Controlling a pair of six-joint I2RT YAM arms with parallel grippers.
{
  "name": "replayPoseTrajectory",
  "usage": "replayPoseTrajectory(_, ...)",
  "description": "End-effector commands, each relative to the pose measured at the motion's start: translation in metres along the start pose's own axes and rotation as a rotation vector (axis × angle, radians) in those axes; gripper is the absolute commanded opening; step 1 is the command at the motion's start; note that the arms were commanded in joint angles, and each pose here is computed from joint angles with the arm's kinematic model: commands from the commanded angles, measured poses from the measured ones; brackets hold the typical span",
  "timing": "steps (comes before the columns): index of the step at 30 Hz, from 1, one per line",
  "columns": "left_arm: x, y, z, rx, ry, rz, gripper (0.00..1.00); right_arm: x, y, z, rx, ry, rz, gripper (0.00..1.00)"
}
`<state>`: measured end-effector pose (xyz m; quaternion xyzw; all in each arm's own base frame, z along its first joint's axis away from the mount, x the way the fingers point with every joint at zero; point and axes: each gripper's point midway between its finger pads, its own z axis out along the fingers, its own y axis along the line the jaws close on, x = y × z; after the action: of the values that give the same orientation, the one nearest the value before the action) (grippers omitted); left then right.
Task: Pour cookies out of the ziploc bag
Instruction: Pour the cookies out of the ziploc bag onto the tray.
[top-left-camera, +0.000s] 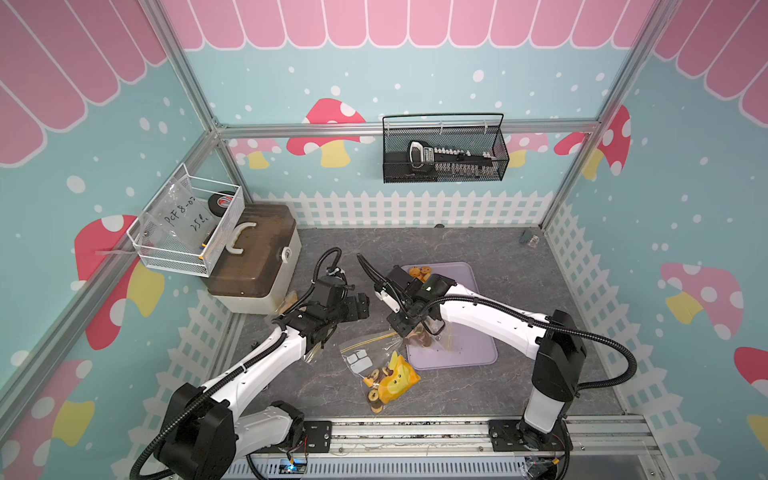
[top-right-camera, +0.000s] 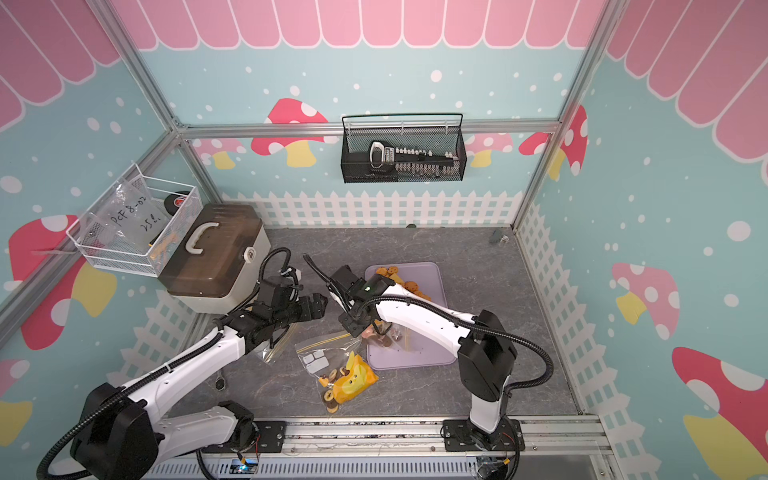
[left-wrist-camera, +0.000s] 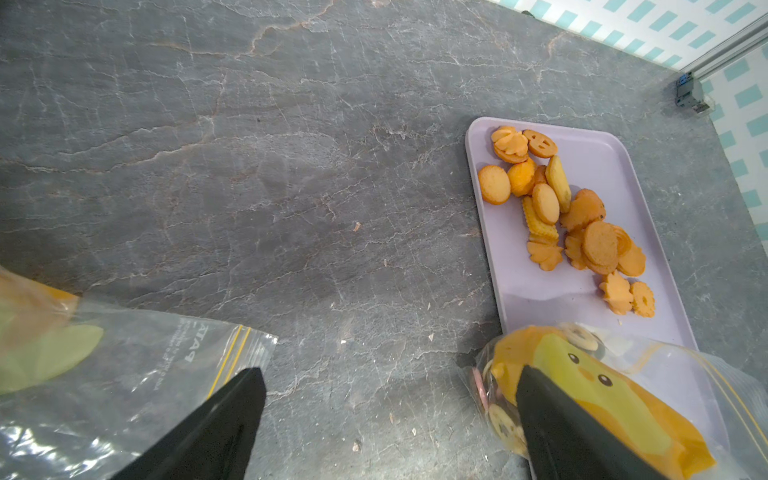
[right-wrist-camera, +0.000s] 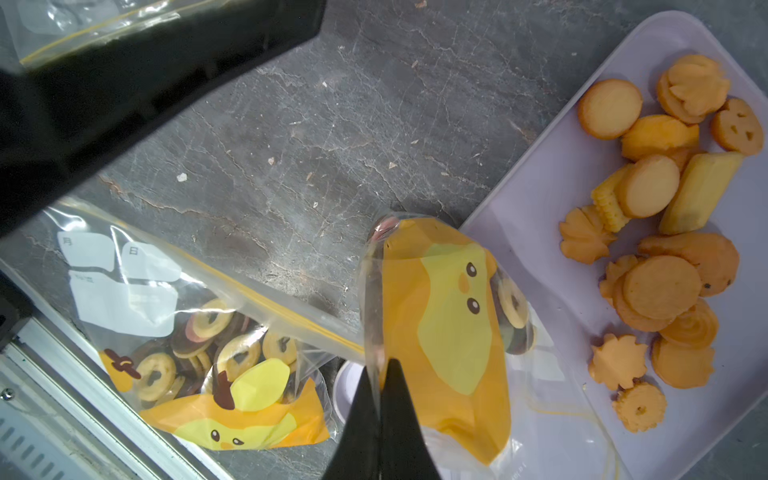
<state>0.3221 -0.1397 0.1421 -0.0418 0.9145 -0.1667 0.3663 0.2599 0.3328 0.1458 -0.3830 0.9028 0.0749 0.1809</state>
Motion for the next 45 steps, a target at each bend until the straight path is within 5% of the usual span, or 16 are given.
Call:
replayPoseTrajectory(1,0.002,-0.001,0.003,0.014,0.001,-0.039,0.99,-0.021,-0.005,-0.017,-0.022,-0.082,0.064,0.00)
replayPoseTrajectory(22,0.023,-0.002,0.031,0.027,0.076,-0.041,0.99,-0.030,-0.041,-0.073,-0.025,-0.284,0.264,0.00)
replayPoseTrajectory(45,0.022,-0.081,0.020,0.397,0.083,0.135,0.99,0.031,-0.096,-0.074,0.006,-0.410,0.502,0.00)
